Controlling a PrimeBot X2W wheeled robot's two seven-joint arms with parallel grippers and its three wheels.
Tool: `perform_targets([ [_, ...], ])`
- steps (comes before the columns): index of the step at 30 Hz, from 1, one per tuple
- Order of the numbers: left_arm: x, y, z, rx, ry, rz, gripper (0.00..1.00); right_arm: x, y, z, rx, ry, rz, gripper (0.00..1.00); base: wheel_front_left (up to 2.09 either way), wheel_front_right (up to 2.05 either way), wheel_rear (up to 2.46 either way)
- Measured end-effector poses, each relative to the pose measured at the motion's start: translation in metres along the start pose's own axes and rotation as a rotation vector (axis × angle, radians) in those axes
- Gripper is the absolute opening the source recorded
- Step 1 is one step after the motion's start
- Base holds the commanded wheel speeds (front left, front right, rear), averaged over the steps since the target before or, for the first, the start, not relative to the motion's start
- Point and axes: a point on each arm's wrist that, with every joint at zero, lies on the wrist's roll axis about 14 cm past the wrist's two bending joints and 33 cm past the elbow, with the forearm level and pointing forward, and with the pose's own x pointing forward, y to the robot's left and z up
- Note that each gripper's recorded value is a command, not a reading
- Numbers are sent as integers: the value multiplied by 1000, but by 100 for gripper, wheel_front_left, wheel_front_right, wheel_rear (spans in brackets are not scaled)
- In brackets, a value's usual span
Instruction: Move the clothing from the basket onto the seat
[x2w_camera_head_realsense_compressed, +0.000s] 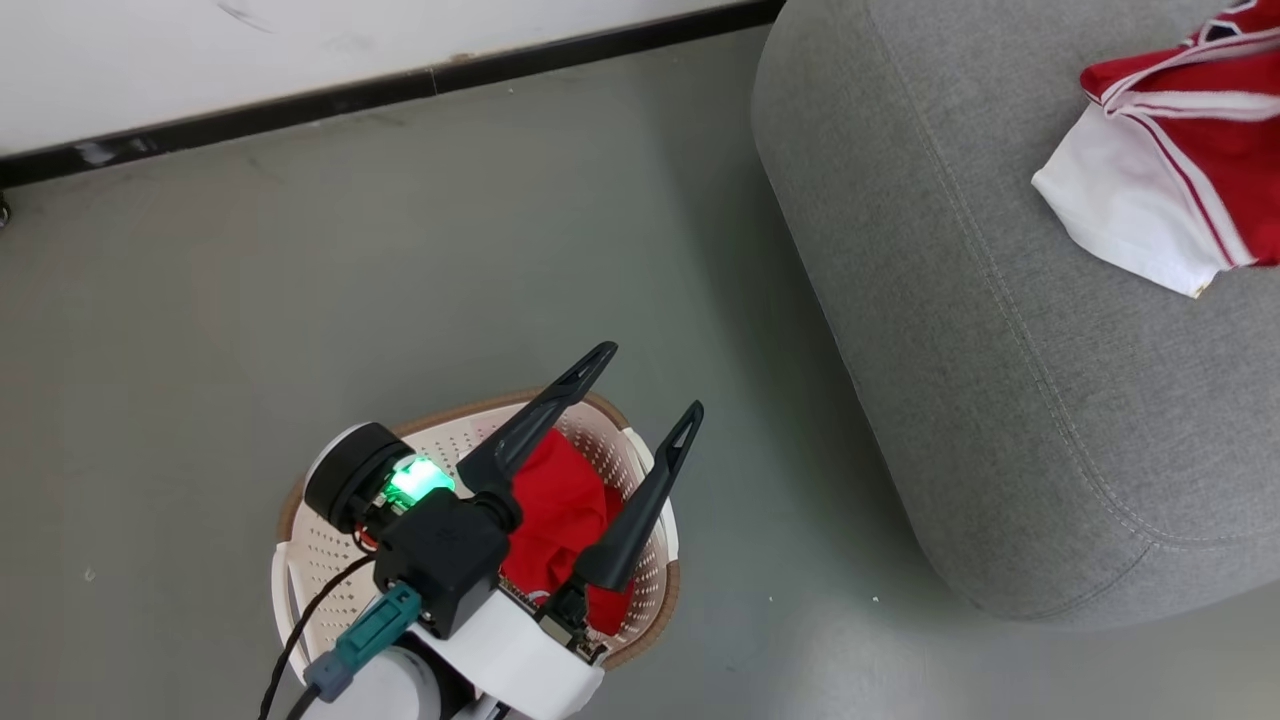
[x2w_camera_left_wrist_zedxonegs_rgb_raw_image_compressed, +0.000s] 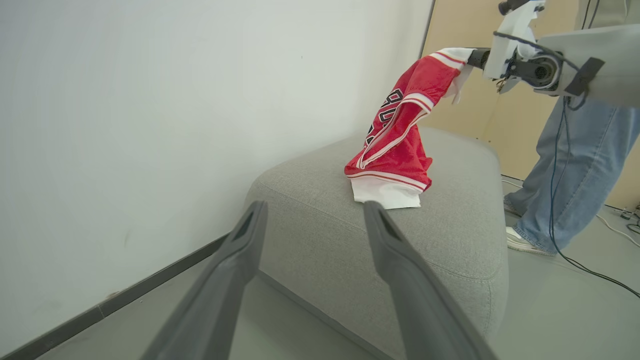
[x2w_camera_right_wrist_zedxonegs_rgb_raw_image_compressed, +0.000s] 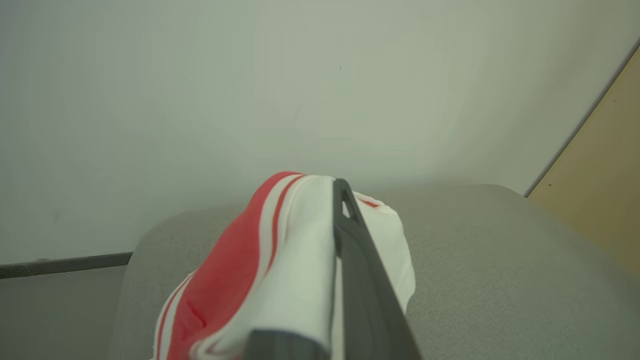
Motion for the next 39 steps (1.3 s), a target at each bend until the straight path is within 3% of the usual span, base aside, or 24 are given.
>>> perform_targets([
  [11,8,-14,-15,-44,22,-69,100,-23,15,-106,-3,242,-6,0,0,0,0],
  [28,13,-36,-32,-95,57,-148,100,-34,46,-161,-77,378,50,0,0,0,0],
  [30,13,-36,-34,-95,60,-151,100,-34,47,-162,-73,382,48,35,0,0,0],
  [31,14,-36,-35,-95,62,-152,100,-33,47,-162,-73,382,46,47,0,0,0],
  [32,14,-36,-36,-94,64,-153,100,-32,46,-161,-74,381,44,80,0,0,0],
  [33,14,-36,-37,-95,68,-155,100,-32,46,-161,-75,382,42,100,0,0,0],
  [39,14,-36,-47,-97,92,-165,100,-38,39,-167,-90,404,32,100,0,0,0],
])
